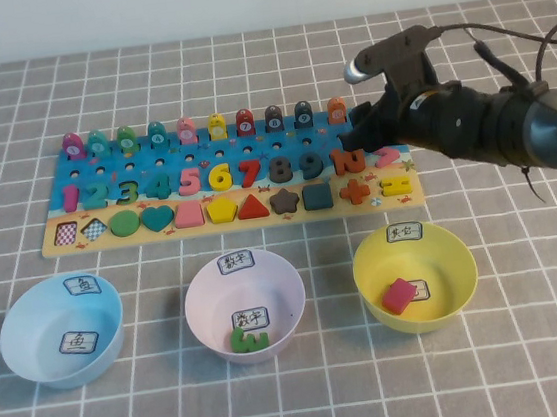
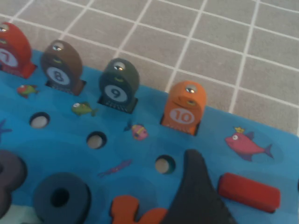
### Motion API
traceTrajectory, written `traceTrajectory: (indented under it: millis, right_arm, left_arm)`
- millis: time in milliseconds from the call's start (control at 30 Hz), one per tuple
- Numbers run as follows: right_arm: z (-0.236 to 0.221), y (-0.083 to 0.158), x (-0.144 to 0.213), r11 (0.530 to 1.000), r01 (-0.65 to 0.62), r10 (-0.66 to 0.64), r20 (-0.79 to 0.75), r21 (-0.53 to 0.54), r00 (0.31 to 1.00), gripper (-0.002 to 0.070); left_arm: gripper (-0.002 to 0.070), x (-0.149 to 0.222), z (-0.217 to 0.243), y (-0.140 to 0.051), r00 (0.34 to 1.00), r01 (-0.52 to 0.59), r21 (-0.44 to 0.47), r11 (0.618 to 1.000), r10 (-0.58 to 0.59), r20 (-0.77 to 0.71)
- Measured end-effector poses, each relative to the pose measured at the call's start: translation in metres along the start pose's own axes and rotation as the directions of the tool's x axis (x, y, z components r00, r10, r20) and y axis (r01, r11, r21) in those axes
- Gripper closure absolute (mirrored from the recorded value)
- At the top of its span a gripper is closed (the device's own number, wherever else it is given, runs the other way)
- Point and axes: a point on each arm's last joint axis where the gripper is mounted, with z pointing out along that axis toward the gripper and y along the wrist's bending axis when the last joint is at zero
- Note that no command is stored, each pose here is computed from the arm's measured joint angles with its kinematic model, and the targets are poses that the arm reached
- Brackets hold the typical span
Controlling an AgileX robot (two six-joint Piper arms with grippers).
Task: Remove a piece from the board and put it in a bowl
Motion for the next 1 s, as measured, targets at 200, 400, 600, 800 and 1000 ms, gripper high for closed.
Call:
traceTrajectory:
  millis: [200,400,600,800,1000]
  right_arm:
    - [0.0,-0.002,0.007,0.998,-0.057,0.055,0.094,0.018,0.994,0.027]
    - [-0.002,0.003,0.001,0.998,-0.044,0.053,0.227,-0.046,0.972,0.027]
    - [-0.003,0.005,-0.001,0.993,-0.089,0.105,0.251,-0.074,0.962,0.027]
    - [-0.002,0.007,-0.002,0.995,-0.035,0.062,0.298,-0.094,0.953,0.027]
    - [0.009,0.011,0.011,0.993,0.03,0.008,0.318,-0.115,0.948,0.027]
  left_arm:
    - [0.0675,0.0,0.0,0.0,1.0,0.0,0.0,1.0,0.0,0.0]
    - [0.0675,0.0,0.0,0.0,1.0,0.0,0.0,1.0,0.0,0.0]
    - [0.0675,0.0,0.0,0.0,1.0,0.0,0.0,1.0,0.0,0.0]
    - [0.0675,0.0,0.0,0.0,1.0,0.0,0.0,1.0,0.0,0.0]
    - [0.0675,0.0,0.0,0.0,1.0,0.0,0.0,1.0,0.0,0.0]
